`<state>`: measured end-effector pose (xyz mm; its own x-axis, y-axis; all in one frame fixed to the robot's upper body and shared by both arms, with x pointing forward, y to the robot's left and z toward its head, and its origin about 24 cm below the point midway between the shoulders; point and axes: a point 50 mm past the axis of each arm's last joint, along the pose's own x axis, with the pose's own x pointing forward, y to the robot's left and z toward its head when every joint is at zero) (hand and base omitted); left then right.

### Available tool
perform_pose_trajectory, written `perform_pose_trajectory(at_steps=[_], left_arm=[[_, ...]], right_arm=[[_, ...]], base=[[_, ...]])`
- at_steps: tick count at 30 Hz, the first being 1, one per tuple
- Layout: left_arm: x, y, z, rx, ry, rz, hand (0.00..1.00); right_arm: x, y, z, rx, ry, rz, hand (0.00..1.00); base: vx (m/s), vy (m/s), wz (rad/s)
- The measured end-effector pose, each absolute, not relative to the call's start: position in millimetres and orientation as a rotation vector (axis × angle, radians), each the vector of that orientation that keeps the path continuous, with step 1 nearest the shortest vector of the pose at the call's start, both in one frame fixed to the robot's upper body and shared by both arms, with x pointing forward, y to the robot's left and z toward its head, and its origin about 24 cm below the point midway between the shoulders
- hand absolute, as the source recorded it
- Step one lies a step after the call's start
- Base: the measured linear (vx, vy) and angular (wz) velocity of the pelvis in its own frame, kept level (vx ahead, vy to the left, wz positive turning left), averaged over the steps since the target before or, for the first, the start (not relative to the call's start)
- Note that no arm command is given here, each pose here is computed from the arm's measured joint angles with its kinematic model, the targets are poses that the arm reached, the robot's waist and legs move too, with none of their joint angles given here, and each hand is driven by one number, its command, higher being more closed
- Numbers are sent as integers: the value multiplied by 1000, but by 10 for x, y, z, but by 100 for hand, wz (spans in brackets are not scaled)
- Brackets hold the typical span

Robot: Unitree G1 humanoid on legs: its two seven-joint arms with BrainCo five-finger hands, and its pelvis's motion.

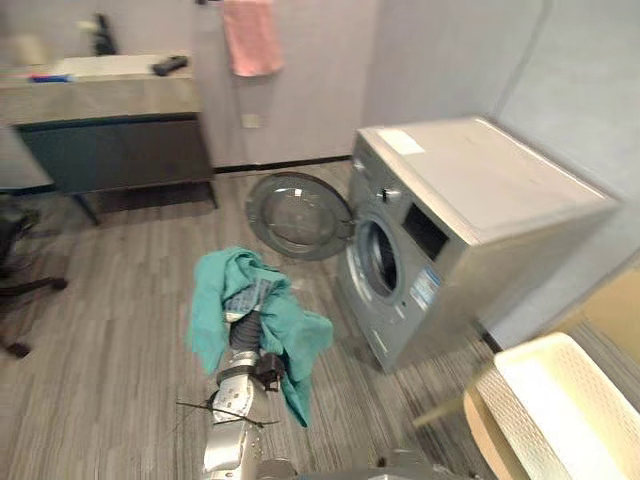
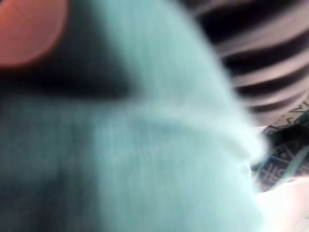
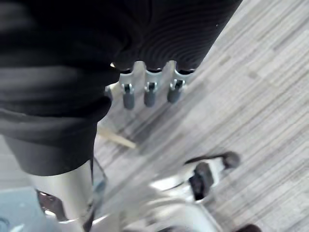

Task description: Pick up the laundry basket with both hands and put the clothes into the washing machine.

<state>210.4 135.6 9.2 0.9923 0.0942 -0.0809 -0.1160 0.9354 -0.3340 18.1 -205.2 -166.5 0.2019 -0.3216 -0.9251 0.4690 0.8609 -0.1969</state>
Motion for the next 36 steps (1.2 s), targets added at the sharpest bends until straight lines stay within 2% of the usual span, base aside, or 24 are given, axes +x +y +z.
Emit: perform_pose_trajectory(at_steps=[5,14,20,24,27,32,36], left_arm=[[2110,1223,95,-350,73,52,100],[2244,872,287,-354,14,-129,100],[2235,1064,225,-350,33,-41,100],[2224,1049,210,-350,43,-52,100],[2187,1054,167,-350,62,-47,100],[2119,1130,73,-318,104,-31,100],[2100,1177,53,-294,113,-32,100]], right_arm=[[-51,-1968,-1695,162,1325,-566,0],[135,-2130,-1646,108,1259,-558,0],[427,-2155,-1574,3,1162,-481,0],[565,-2095,-1564,-14,1132,-436,0],[589,-2179,-1545,-46,1121,-436,0],[567,-1934,-1588,60,1126,-453,0],[605,-1930,-1573,76,1103,-421,0]], base=[[293,-224,136],[267,-170,36],[269,-7,-49],[267,193,-22],[264,406,-43],[231,345,-7],[97,230,-42]])
